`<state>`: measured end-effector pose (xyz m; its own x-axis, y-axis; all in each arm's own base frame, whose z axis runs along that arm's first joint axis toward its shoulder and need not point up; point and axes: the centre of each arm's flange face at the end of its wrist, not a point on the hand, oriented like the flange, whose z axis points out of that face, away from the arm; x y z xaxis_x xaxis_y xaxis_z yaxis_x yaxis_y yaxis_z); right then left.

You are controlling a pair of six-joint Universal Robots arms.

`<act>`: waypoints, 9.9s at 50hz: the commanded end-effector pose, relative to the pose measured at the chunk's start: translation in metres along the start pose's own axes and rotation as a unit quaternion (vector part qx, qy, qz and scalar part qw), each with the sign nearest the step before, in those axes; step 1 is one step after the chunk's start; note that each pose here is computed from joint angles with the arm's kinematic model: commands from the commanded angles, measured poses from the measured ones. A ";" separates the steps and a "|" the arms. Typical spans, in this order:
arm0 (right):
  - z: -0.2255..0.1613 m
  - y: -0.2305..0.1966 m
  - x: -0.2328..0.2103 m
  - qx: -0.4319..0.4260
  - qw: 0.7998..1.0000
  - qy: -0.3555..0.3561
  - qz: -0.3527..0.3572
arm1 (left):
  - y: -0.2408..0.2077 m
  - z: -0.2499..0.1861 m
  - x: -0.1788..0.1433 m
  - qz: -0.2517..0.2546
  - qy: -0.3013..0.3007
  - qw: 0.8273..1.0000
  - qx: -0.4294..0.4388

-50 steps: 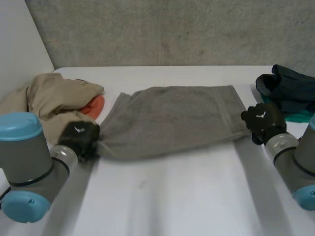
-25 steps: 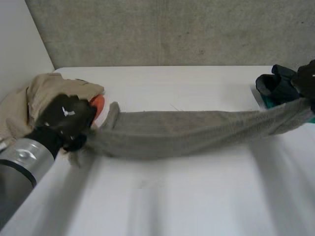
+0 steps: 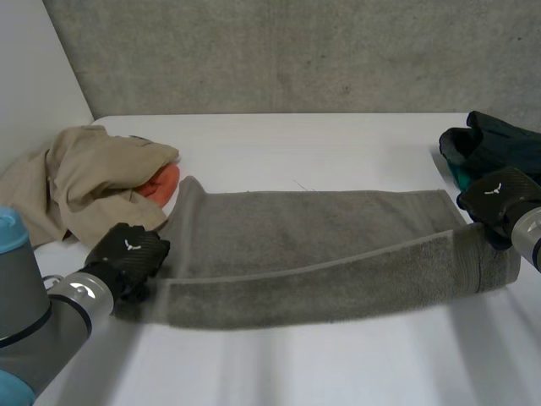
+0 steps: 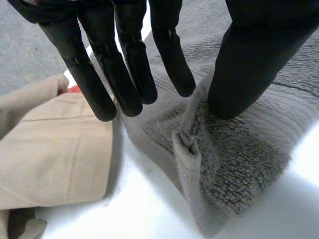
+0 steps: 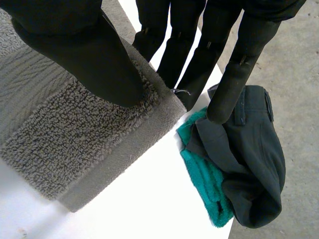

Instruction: Fold the laundry.

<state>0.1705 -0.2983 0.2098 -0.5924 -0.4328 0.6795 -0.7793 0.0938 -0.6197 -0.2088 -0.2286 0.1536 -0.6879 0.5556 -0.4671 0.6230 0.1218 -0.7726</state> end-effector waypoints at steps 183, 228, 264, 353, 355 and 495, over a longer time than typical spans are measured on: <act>0.067 0.110 0.017 0.001 0.989 0.048 0.137 | -0.080 0.046 0.007 -0.004 -0.048 0.990 0.130; -0.038 -0.082 -0.192 0.307 0.939 -0.129 -0.085 | -0.089 0.017 0.011 -0.040 -0.040 0.987 0.152; -0.043 -0.078 -0.158 0.295 0.949 -0.103 -0.046 | -0.100 0.008 0.028 -0.033 -0.023 0.983 0.178; -0.032 -0.017 -0.184 0.170 0.975 -0.117 0.083 | -0.198 0.007 0.092 -0.082 0.277 0.924 0.250; -0.028 -0.018 -0.184 0.178 0.974 -0.111 0.083 | -0.198 0.007 0.092 -0.082 0.277 0.924 0.250; 0.017 -0.005 -0.077 0.169 0.981 -0.055 0.083 | 0.014 0.174 -0.177 -0.002 -0.187 0.981 0.055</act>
<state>0.2273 -0.2826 0.1558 -0.6613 -0.5334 0.5275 -0.5480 -0.1367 -0.8252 -0.1303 -0.4670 0.1436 -0.7814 0.1906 -0.5943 0.6166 0.0890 -0.7822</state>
